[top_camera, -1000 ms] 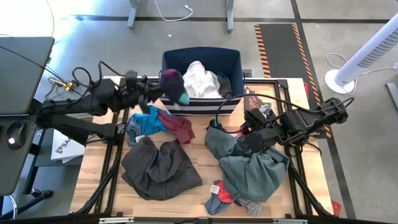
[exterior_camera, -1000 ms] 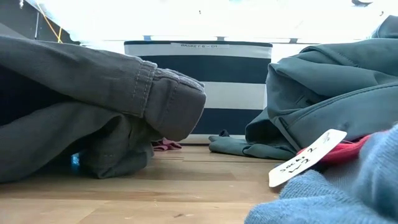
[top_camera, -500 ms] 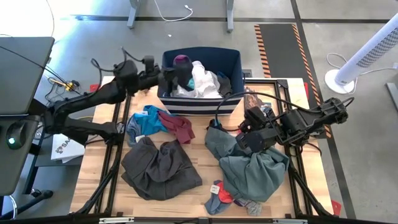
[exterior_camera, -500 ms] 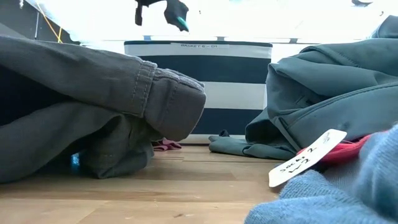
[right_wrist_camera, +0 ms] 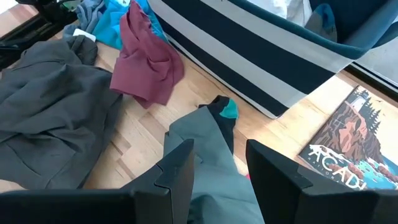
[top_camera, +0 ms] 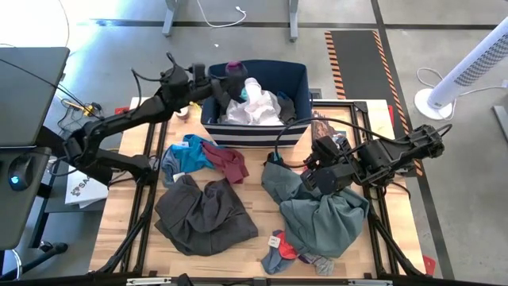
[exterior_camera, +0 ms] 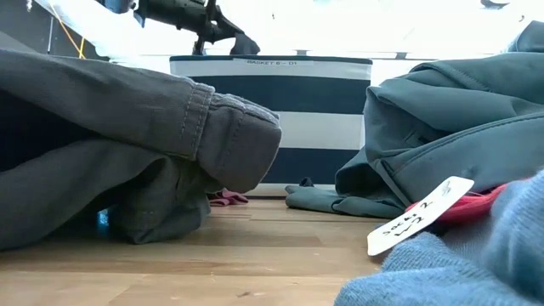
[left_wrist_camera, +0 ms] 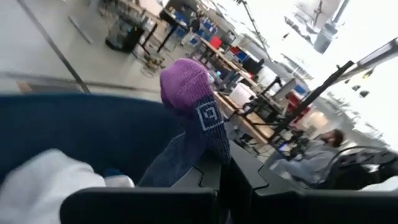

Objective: Sort clothes
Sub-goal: Put the black sock into the blue laundry bin

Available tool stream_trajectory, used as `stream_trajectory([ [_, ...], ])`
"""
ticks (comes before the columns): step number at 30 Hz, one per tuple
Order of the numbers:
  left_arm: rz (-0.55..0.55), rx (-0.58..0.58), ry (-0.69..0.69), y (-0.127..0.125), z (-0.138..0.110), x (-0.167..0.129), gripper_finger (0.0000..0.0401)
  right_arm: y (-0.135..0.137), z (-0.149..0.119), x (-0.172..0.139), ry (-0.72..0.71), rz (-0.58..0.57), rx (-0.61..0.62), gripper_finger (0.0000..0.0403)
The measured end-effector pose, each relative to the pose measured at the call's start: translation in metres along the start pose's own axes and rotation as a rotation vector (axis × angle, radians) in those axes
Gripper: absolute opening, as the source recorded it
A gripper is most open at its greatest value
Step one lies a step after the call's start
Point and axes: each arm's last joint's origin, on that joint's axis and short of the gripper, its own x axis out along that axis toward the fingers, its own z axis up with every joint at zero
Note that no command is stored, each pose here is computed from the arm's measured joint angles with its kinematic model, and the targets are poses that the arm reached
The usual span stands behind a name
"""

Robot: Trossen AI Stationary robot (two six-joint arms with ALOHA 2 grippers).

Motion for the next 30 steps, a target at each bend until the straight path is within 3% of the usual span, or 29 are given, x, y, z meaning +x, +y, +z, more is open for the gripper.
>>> stream_trajectory([
  [3,-0.011,-0.077,0.010,0.005,0.003,0.000,0.0004,0.000,0.000,0.000,0.000,0.000,-0.005,0.0142],
  [6,-0.010,-0.082,0.013,0.009,0.006,-0.001,0.0024,0.000,0.000,0.000,0.000,0.000,-0.028,0.0142],
  [12,-0.034,-0.084,0.034,0.017,0.013,-0.003,0.0100,0.000,0.001,0.000,-0.015,-0.009,-0.067,0.0142],
  [18,0.040,-0.077,-0.041,0.023,0.019,-0.004,0.0169,-0.001,0.002,0.000,-0.048,-0.028,-0.078,0.0142],
  [30,0.103,-0.102,-0.092,0.025,0.020,-0.005,0.0186,-0.001,0.002,0.000,-0.052,-0.030,-0.079,0.0142],
])
